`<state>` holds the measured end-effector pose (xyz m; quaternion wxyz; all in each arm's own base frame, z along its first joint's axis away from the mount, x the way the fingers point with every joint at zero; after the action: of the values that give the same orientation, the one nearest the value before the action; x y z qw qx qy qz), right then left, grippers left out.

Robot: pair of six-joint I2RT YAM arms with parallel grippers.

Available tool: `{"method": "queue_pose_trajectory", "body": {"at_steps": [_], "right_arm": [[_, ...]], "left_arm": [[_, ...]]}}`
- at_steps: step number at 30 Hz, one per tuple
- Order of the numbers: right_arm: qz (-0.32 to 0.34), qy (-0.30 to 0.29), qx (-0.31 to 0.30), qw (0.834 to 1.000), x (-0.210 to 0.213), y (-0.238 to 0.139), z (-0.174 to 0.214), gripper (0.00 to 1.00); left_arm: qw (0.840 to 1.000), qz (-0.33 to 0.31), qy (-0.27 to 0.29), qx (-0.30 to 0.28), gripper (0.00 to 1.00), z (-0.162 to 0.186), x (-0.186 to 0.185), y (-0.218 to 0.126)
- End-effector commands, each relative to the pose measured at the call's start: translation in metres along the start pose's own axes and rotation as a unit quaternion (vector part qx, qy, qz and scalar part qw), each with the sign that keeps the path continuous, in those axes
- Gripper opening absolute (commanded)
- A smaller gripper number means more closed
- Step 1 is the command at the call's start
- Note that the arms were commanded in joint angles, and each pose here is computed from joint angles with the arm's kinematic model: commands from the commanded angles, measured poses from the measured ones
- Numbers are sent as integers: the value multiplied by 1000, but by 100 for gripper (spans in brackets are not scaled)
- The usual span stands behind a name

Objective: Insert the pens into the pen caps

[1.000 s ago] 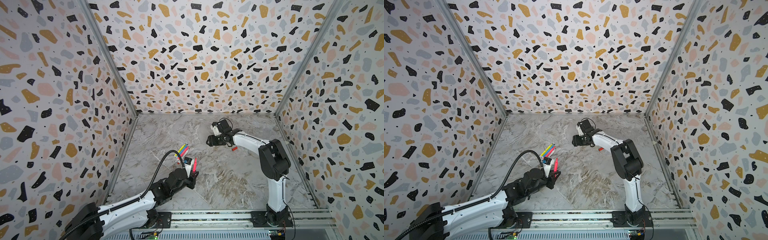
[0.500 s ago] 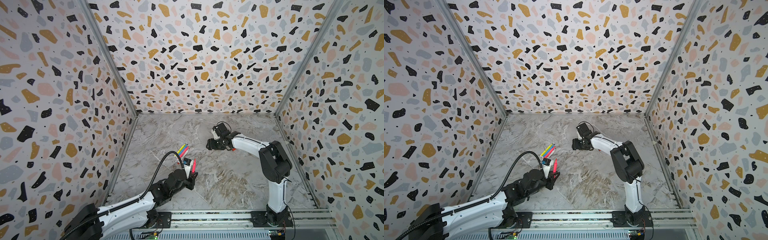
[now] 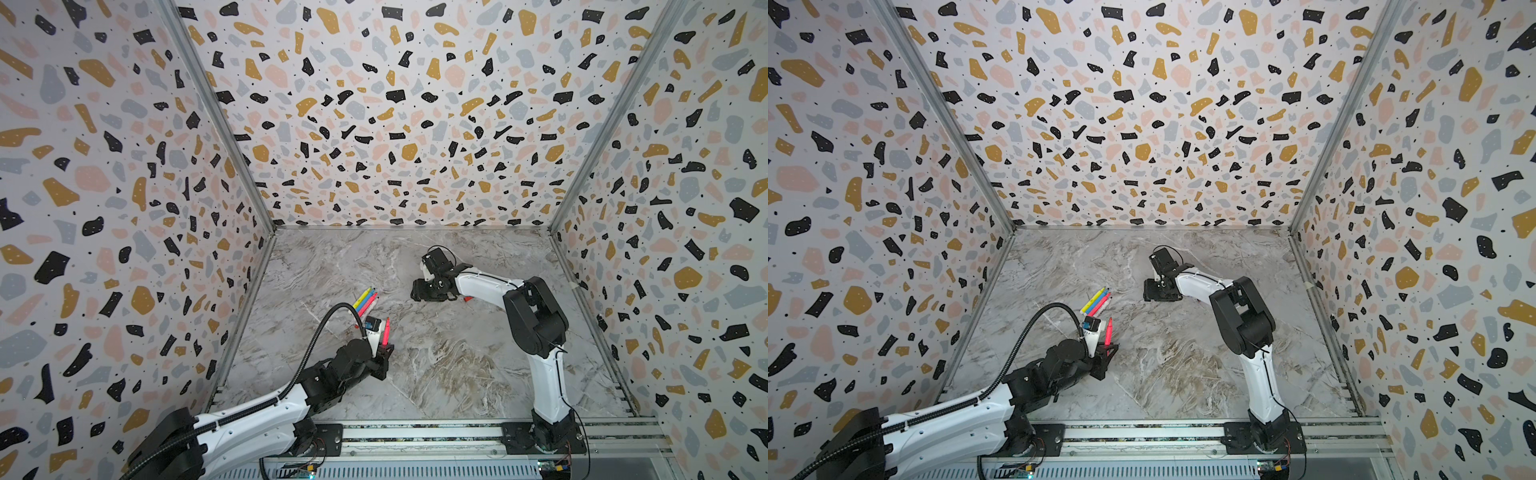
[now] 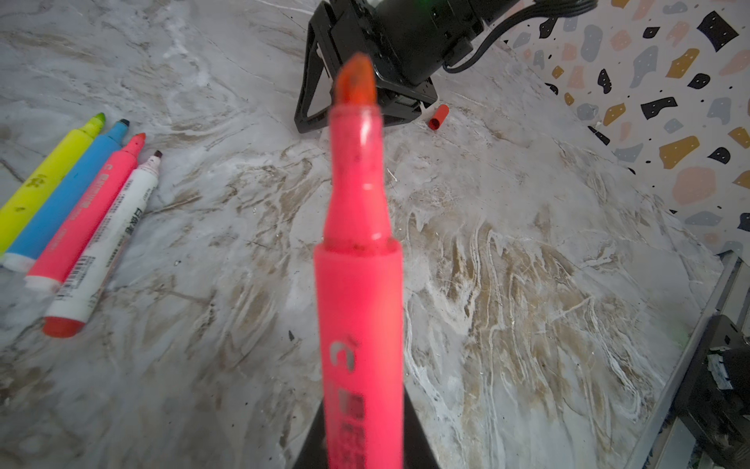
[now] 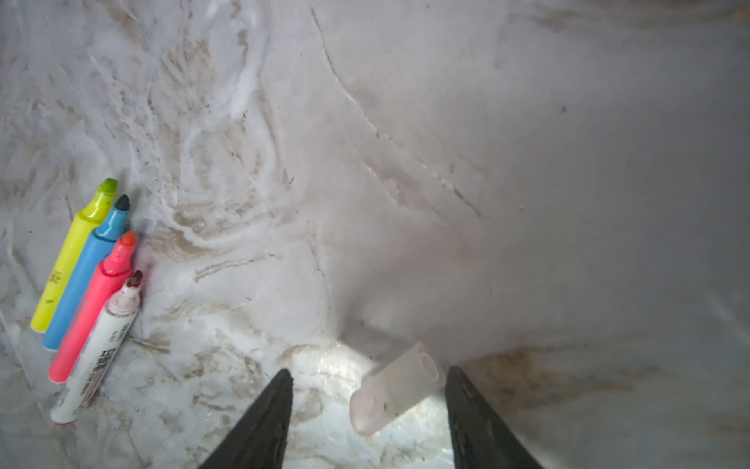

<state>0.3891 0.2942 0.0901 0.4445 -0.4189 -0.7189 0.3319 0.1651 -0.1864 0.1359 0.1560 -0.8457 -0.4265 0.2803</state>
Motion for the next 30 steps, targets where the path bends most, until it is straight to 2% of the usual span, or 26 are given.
{"method": "queue_pose_trajectory", "body": {"at_steps": [1,9,17,22,30], "right_arm": [[7,-7,6,1000,5,1,-3,58],[14,-31,9,999,11,4,-1,52],[94,-61,27,993,0,5,1,43],[125,-79,35,988,0,4,6,42],[135,-100,50,984,6,10,16,37]], "left_arm": [[1000,-3,-2,-16,0,-7,0,-2],[1000,-4,-2,-16,0,-7,0,-1],[1000,-7,0,-16,0,-7,1,-2],[1000,-7,0,-13,0,-6,1,-1],[1000,-7,-3,-14,0,-5,2,-4]]}}
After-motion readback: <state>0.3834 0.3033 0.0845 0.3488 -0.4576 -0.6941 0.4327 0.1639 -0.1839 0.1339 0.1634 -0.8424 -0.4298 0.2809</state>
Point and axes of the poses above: each gripper's point midway between its finger pads, its own y axis out along the fingers, its own x axis along the line the jaws close on, z = x × y, the point moved 6 cm from there along -y, back along the fingers, and after that the axes turned 1 degree about -y, right-handed, at the moved point
